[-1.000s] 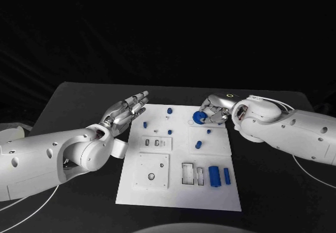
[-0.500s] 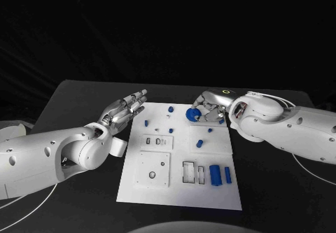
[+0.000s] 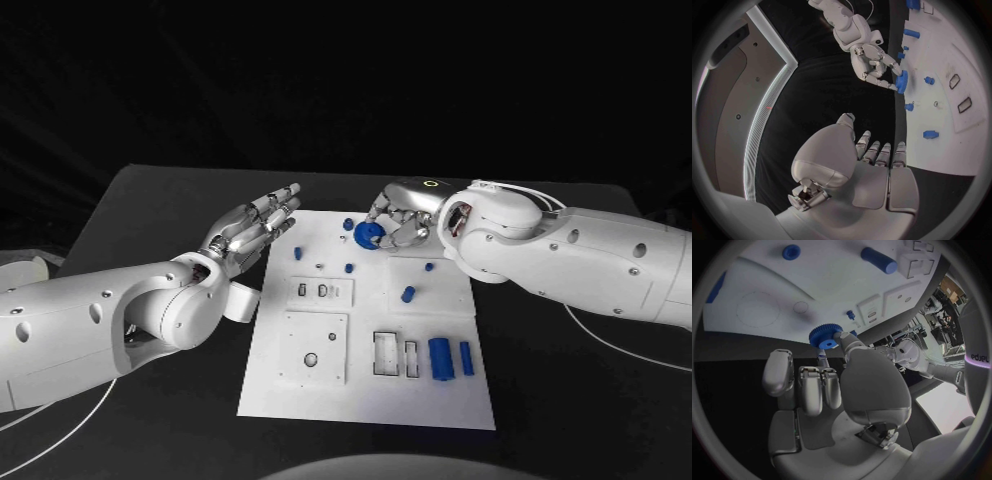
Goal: Assemble the parts on the task board
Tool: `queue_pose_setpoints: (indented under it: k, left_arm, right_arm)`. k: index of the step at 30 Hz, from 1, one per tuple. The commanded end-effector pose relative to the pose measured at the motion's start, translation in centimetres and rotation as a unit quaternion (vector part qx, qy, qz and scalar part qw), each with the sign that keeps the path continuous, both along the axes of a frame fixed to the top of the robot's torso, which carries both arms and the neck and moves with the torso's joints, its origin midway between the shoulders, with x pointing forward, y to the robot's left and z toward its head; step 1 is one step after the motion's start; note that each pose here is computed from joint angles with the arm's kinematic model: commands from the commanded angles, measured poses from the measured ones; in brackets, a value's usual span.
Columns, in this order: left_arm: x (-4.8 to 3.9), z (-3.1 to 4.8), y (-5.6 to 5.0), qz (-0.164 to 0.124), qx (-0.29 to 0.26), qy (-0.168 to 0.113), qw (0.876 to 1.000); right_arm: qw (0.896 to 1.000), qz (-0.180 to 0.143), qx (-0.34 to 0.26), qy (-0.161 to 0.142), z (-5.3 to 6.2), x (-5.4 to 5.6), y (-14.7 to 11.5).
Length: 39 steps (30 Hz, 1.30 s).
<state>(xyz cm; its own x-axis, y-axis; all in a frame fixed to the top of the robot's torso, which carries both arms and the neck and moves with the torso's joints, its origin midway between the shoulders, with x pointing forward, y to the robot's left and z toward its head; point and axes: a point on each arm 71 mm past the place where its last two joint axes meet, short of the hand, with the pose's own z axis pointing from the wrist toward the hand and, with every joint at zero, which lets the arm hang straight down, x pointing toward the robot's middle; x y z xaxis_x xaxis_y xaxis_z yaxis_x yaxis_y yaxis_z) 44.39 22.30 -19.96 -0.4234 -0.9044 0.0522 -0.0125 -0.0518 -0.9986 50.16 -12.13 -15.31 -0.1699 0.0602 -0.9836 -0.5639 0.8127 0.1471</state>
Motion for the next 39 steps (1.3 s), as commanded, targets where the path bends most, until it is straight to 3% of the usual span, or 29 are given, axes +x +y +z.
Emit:
queue_pose_setpoints:
  k: [1, 13, 39]
  left_arm:
    - [-0.02, 0.06, -0.2, -0.011, -0.007, -0.004, 1.0]
    - [-0.04, 0.07, -0.1, -0.009, -0.007, -0.005, 1.0]
    - [0.15, -0.01, -0.2, -0.011, -0.007, -0.004, 1.0]
  right_arm:
    - [1.0, -0.002, -0.02, 0.005, -0.4, 0.4, 0.7]
    - [0.999, 0.005, -0.033, -0.006, -1.5, 1.5, 3.7]
    - [1.0, 0.018, -0.02, 0.005, -1.7, 1.4, 5.0]
